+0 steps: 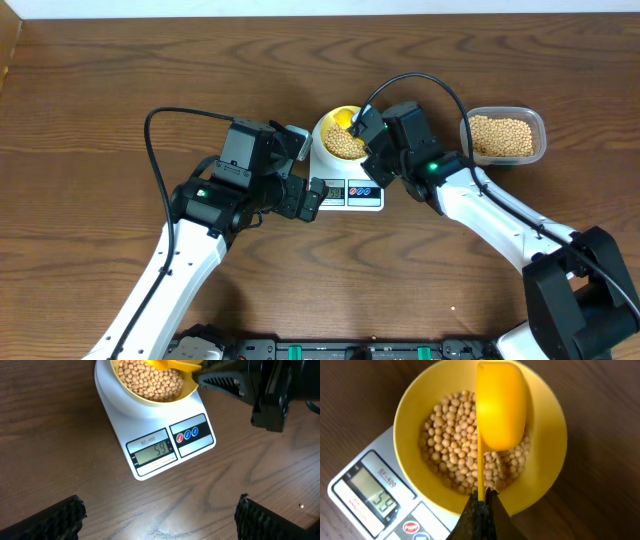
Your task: Scoop item into bowl and weigh 50g on scale
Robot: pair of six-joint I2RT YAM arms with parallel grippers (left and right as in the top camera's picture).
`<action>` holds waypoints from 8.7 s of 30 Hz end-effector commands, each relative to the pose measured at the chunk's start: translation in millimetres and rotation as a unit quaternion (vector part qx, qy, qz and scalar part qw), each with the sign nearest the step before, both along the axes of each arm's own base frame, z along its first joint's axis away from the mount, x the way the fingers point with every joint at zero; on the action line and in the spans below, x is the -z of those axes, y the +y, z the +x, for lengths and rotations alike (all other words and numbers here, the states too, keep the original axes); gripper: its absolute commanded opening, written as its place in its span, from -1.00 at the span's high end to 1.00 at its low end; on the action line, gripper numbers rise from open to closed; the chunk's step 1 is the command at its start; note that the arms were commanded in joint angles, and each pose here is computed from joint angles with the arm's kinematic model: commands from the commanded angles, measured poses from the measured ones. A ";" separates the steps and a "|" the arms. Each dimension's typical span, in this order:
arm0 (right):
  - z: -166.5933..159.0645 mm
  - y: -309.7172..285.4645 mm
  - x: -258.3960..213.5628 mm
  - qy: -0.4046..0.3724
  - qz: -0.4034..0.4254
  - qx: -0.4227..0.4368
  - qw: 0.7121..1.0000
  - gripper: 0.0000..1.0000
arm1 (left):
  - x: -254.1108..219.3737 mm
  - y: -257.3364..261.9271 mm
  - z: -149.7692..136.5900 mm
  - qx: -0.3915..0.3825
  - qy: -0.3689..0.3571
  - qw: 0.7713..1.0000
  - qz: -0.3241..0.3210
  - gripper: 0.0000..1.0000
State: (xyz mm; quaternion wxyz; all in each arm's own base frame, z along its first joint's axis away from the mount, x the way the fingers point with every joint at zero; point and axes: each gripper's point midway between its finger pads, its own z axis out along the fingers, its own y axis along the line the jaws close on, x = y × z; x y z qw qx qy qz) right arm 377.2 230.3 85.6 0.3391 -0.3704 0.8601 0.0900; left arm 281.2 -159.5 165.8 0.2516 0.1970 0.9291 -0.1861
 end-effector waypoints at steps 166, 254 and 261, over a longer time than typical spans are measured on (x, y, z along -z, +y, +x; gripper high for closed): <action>-27.8 -299.4 -79.6 0.095 0.262 0.360 0.890 0.97 | -0.1 2.0 1.5 0.002 -0.005 1.000 0.005 -0.96; 9.3 -8.2 -51.4 -0.029 0.096 -0.052 0.994 0.98 | -0.1 2.0 1.5 0.002 -0.005 1.000 0.005 -0.96; 11.5 -11.6 -43.2 -0.023 0.084 -0.043 0.995 0.98 | -0.1 2.0 1.5 0.002 -0.005 1.000 0.005 -0.95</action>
